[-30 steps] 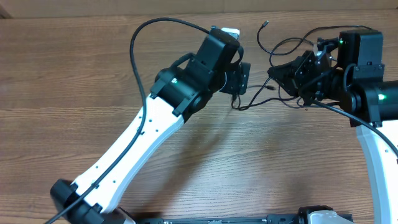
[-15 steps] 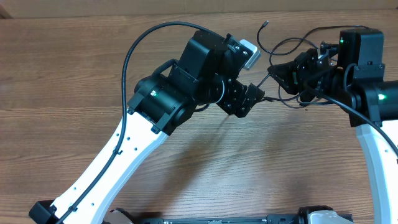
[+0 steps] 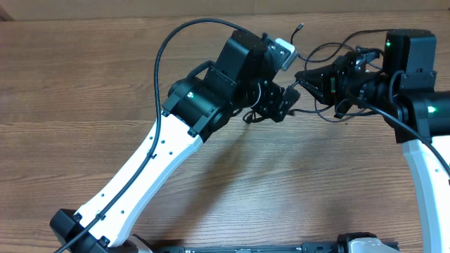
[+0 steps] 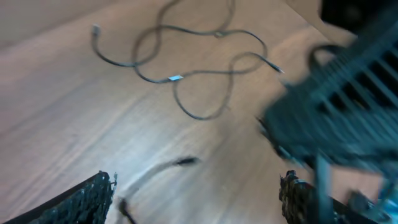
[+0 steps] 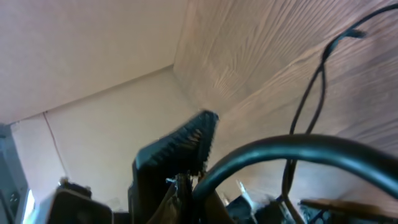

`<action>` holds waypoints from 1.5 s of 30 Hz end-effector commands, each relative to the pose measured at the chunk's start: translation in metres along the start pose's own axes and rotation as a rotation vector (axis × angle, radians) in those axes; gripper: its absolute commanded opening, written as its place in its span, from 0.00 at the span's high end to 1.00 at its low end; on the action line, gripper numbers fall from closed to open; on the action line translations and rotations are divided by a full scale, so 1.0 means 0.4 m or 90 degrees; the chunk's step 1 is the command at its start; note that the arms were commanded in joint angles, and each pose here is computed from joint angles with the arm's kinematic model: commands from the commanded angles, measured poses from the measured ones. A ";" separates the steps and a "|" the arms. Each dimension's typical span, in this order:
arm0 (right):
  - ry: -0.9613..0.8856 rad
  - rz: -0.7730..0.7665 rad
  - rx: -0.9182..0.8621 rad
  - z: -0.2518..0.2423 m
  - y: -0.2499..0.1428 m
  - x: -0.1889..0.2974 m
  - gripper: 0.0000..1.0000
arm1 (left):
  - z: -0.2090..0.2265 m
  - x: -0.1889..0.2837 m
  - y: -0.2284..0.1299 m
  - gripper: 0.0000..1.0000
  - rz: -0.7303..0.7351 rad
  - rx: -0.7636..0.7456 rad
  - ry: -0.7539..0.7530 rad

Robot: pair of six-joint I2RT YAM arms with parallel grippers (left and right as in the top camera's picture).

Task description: Untangle cables

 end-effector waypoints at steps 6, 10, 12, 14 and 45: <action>0.046 0.056 0.002 0.036 -0.030 0.014 0.96 | 0.042 0.008 0.025 0.12 -0.045 0.023 0.105; 0.064 0.094 -0.007 0.043 -0.045 0.017 0.96 | 0.054 0.011 0.028 0.12 -0.055 0.024 0.135; 0.076 0.109 -0.002 0.050 -0.050 0.018 0.96 | 0.072 0.014 0.029 0.12 -0.066 0.042 0.178; 0.089 0.121 0.006 0.057 -0.054 0.020 0.96 | 0.095 0.020 0.032 0.11 -0.085 0.074 0.233; 0.115 0.150 0.023 0.071 -0.069 0.029 0.96 | 0.199 0.070 0.065 0.05 -0.124 0.194 0.246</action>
Point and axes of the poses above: each gripper's point midway between its finger pads, its own x axis back along the fingers, its own z axis along the line the jaws close on, y = z × x, the point moved 7 cm from there along x, back along the fingers, and after that the axes turned 10 degrees about x, right-handed, at the moved point
